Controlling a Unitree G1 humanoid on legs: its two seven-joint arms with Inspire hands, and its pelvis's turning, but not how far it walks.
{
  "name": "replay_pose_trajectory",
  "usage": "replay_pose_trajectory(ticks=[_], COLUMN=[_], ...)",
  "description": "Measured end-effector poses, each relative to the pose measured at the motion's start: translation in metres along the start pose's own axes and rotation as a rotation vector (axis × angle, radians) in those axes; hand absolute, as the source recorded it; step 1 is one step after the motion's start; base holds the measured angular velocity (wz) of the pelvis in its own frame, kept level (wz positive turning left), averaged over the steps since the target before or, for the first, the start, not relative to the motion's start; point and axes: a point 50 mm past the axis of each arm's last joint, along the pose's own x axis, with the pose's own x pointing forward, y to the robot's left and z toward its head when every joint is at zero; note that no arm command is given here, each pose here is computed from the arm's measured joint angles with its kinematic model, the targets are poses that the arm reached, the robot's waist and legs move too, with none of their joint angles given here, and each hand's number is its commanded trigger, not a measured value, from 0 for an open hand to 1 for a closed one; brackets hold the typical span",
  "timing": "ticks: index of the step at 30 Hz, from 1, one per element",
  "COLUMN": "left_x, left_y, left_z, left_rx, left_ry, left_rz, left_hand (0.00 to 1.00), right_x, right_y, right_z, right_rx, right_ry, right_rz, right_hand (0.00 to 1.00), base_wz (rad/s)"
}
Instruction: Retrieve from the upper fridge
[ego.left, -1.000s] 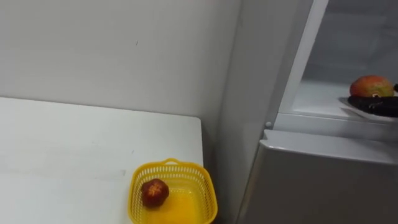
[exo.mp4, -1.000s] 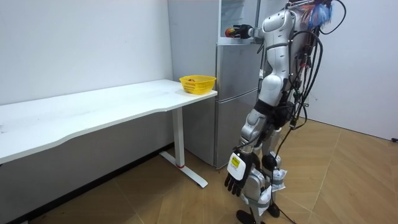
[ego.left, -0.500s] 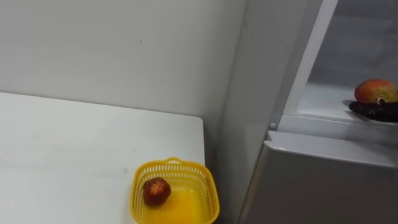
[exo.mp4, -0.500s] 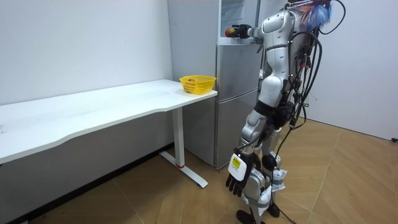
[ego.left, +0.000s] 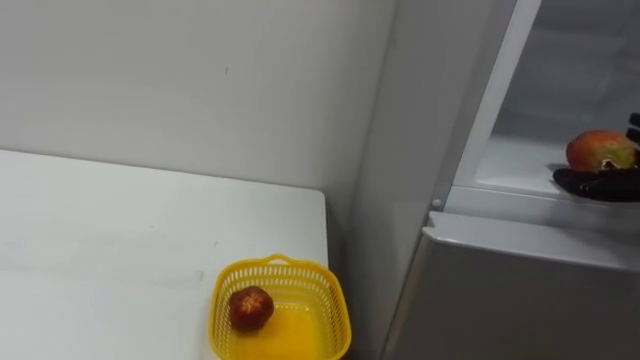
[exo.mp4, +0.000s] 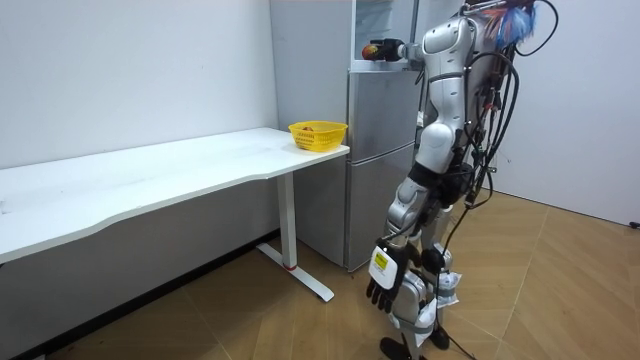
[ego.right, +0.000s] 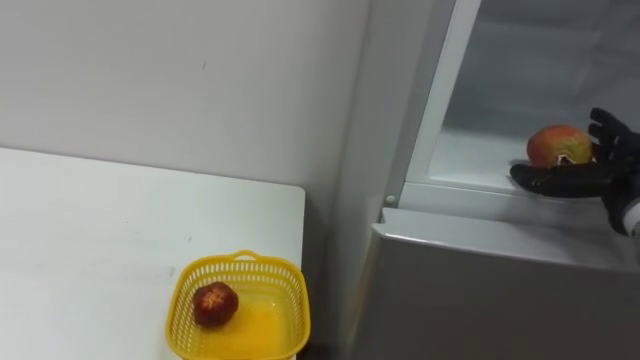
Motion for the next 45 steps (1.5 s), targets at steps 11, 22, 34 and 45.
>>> replay_pose_trajectory(ticks=[11,22,34,45], left_x=[0.0,0.0002,0.0003,0.001], left_y=[-0.0014,-0.0017,-0.0014,0.0002], left_z=[-0.0011,-0.0014,-0.0007,0.0038], left_rx=[0.0,-0.001,0.0,0.001], left_ry=[0.004,0.007,0.005,-0.004], left_rz=[-0.021,-0.024,-0.024,-0.02], left_hand=[0.0,0.0,0.0,0.0], right_x=[0.0,0.0,0.0,0.0009], right_y=[0.0003,0.0003,-0.0004,0.0008], right_z=[0.0002,0.0002,0.0024,0.006], right_rx=[-0.039,-0.038,-0.04,-0.038], right_ry=[0.0,0.0,-0.022,-0.036], right_rz=[0.008,0.008,-0.007,-0.003], right_hand=[0.0,1.0,1.0,1.0], base_wz=[0.0,0.0,0.0,0.01])
